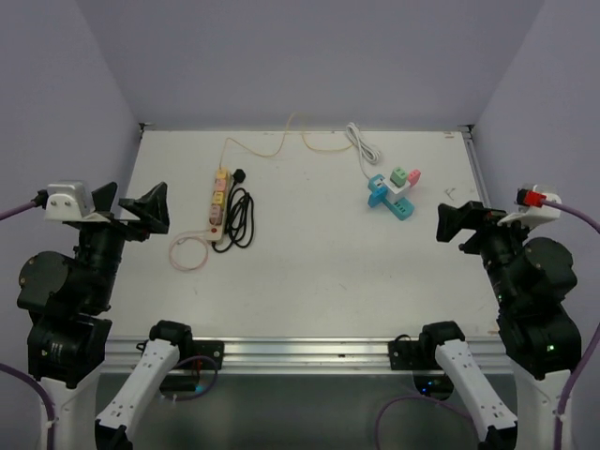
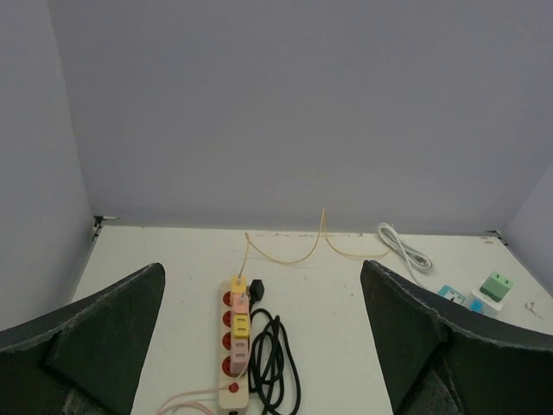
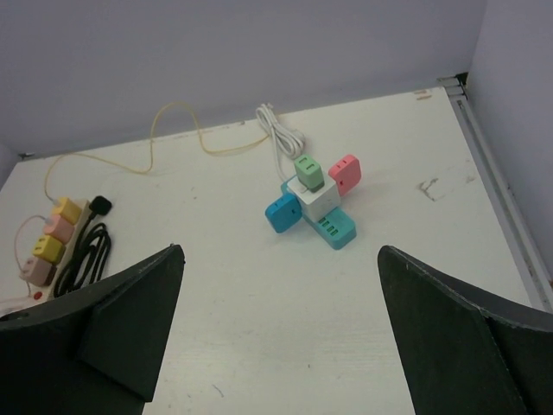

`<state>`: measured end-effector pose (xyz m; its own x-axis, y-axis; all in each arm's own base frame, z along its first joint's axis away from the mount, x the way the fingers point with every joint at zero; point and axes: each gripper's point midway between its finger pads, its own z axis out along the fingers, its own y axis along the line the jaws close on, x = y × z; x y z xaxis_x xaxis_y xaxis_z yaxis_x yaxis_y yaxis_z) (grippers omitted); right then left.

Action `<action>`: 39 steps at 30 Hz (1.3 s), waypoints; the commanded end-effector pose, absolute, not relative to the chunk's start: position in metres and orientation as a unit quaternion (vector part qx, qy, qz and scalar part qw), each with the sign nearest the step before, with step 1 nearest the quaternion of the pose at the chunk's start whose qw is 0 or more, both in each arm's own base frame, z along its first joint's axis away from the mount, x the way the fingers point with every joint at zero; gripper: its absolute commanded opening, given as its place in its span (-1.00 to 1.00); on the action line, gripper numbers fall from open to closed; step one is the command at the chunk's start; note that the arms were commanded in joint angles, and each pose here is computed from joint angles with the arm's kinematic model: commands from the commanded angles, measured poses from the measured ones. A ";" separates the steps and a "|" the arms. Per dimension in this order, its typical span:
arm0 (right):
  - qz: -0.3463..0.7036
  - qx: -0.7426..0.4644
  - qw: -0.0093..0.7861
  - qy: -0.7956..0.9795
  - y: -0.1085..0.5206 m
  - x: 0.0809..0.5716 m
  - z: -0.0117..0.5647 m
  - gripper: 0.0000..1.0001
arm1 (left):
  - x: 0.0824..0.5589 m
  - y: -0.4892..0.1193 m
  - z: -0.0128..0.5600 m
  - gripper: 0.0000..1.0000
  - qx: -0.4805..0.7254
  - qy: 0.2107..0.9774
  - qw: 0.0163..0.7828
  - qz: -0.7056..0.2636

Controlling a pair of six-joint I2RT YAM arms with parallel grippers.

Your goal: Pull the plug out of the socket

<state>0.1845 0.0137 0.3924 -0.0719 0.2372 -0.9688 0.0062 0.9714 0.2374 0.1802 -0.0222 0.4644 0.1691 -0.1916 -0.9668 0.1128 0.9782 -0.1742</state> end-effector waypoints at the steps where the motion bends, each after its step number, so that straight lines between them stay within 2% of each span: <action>1: 0.074 0.094 0.620 0.776 0.016 0.201 0.357 0.98 | 0.200 -0.034 0.445 0.99 -0.024 0.666 0.737 -0.114; 10: 0.092 0.100 0.509 0.850 0.037 0.239 0.263 0.98 | 0.235 -0.055 0.382 0.99 0.004 0.719 0.683 -0.132; 19: 0.051 0.103 0.453 0.884 0.036 0.289 0.196 0.98 | 0.257 -0.065 0.295 0.99 0.025 0.755 0.642 -0.131; 27: 0.029 0.103 0.477 0.873 0.020 0.355 0.148 0.98 | 0.261 -0.065 0.251 0.99 0.024 0.763 0.633 -0.125; 32: 0.055 0.118 0.495 0.859 0.012 0.392 0.129 0.97 | 0.260 -0.059 0.254 0.99 0.014 0.757 0.644 -0.110; 39: 0.087 0.093 0.469 0.874 0.013 0.420 0.097 0.98 | 0.260 -0.057 0.254 0.99 0.008 0.756 0.647 -0.103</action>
